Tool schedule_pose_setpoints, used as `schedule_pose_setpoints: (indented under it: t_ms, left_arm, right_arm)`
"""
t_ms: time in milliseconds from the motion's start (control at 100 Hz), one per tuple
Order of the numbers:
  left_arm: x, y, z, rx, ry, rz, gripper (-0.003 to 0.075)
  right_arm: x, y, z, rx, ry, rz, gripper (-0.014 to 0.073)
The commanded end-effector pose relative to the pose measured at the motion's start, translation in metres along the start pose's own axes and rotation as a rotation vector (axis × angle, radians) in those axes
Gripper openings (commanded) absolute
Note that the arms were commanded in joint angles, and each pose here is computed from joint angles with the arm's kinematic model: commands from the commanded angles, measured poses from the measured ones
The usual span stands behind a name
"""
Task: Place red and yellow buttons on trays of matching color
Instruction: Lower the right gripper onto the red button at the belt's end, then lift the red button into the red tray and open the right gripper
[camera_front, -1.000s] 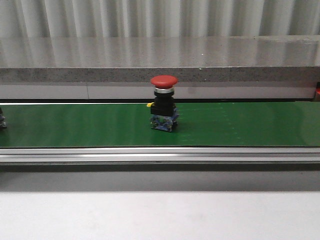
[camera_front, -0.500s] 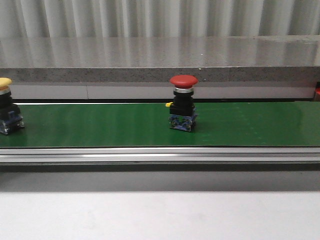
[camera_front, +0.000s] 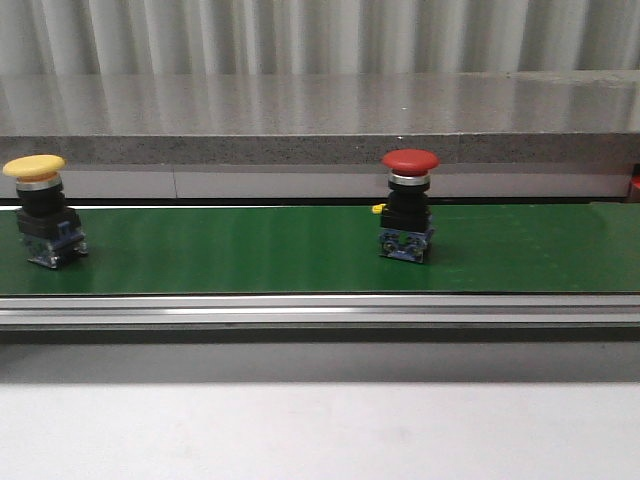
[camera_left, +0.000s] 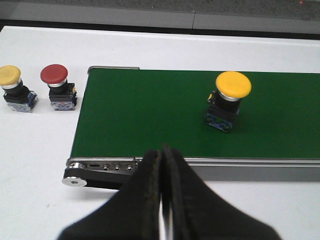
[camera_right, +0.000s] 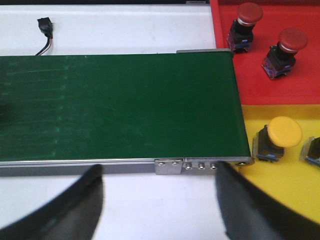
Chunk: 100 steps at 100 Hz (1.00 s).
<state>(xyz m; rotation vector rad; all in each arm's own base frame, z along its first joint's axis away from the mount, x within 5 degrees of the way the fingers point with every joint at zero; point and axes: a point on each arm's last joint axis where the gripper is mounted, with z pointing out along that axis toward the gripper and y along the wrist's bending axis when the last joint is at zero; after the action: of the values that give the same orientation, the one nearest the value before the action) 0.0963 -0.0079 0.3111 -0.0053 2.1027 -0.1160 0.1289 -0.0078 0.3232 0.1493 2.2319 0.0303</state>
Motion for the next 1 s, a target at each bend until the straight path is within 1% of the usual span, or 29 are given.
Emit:
schedule_pose_setpoints:
  t_ms: [0, 90, 210, 420, 610, 780, 990]
  left_arm:
    - [-0.013, -0.002, -0.004, 0.017, -0.091, -0.007, -0.002]
    - [-0.013, -0.002, -0.004, 0.017, -0.091, -0.007, -0.002]
    - [-0.013, -0.002, -0.004, 0.017, -0.091, -0.007, -0.002]
    - [-0.013, -0.002, -0.004, 0.017, -0.091, -0.007, -0.002]
    - [-0.013, -0.002, -0.004, 0.017, -0.091, -0.007, -0.002]
    - [-0.013, -0.002, -0.004, 0.017, -0.091, -0.007, -0.002]
    - [-0.013, -0.002, -0.004, 0.017, -0.091, -0.007, -0.002]
  right_arm:
    - [-0.014, 0.003, -0.006, -0.027, -0.112, 0.017, 0.0654]
    - [-0.017, 0.005, -0.006, -0.05, -0.145, 0.018, 0.0629]
    - [-0.023, 0.013, 0.003, -0.1, -0.126, -0.057, 0.0626]
    - [-0.039, 0.037, 0.034, -0.196, -0.022, -0.153, 0.0626]
    - [-0.052, 0.068, 0.071, -0.271, 0.086, -0.228, 0.0626]
    - [-0.057, 0.093, 0.102, -0.308, 0.164, -0.279, 0.0626]
    - [-0.062, 0.106, 0.137, -0.306, 0.212, -0.288, 0.0626]
